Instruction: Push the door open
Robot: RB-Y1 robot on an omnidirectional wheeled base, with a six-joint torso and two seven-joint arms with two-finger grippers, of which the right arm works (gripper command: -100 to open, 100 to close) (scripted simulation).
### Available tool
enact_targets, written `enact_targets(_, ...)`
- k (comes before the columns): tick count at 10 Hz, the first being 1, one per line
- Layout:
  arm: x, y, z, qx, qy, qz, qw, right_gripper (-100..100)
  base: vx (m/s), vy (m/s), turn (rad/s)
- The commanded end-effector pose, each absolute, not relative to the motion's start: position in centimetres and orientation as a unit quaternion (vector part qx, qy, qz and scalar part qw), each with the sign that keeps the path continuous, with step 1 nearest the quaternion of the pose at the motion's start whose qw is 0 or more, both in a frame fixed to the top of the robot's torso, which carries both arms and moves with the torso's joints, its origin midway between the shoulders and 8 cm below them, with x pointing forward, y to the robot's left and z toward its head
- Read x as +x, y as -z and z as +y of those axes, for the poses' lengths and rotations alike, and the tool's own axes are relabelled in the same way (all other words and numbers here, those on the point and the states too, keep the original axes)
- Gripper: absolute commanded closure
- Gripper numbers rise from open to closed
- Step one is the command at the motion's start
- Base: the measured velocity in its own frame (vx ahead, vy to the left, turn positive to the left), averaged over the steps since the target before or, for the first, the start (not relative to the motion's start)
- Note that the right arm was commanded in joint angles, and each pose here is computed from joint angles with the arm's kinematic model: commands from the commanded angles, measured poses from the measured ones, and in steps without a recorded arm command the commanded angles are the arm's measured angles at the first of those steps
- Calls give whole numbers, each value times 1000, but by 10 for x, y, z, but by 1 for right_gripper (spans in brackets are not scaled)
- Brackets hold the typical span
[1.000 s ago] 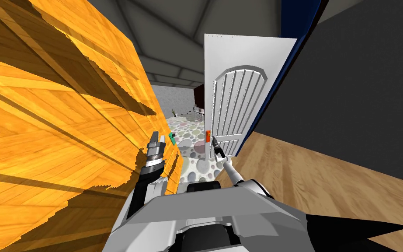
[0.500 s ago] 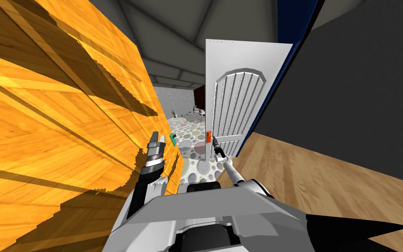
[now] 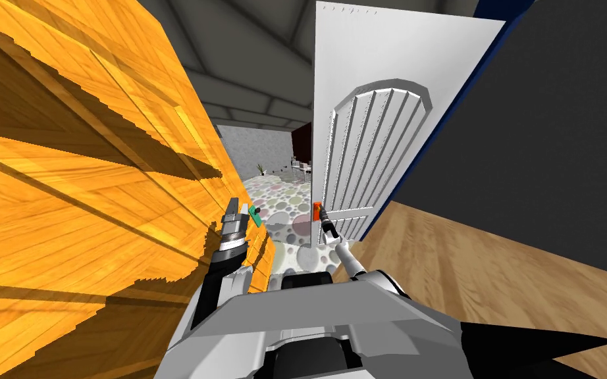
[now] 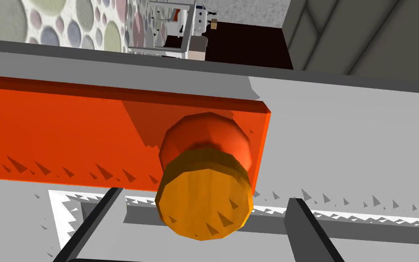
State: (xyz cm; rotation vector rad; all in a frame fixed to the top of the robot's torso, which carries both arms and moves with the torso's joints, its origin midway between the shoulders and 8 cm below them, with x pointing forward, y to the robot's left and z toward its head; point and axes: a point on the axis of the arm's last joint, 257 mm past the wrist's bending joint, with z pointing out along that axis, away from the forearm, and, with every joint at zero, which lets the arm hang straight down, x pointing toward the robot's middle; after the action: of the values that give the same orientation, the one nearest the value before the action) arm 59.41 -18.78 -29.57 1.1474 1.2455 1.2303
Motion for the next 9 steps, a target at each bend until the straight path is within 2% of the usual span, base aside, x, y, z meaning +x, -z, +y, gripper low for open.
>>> enact_targets(1, 592, 296, -177, 477, -514, 512, 497, -100, 197, 19, 7)
enact_targets(2, 592, 295, -181, 476, -512, 513, 498, -100, 87, 10, 3)
enact_targets(3, 592, 295, -181, 476, -512, 513, 498, 100, -11, -2, -4)
enact_targets(8, 592, 295, -181, 476, -512, 513, 498, 100, -17, -2, 1)
enact_targets(9, 592, 298, -183, 475, -510, 517, 498, 100, 155, -9, -179)
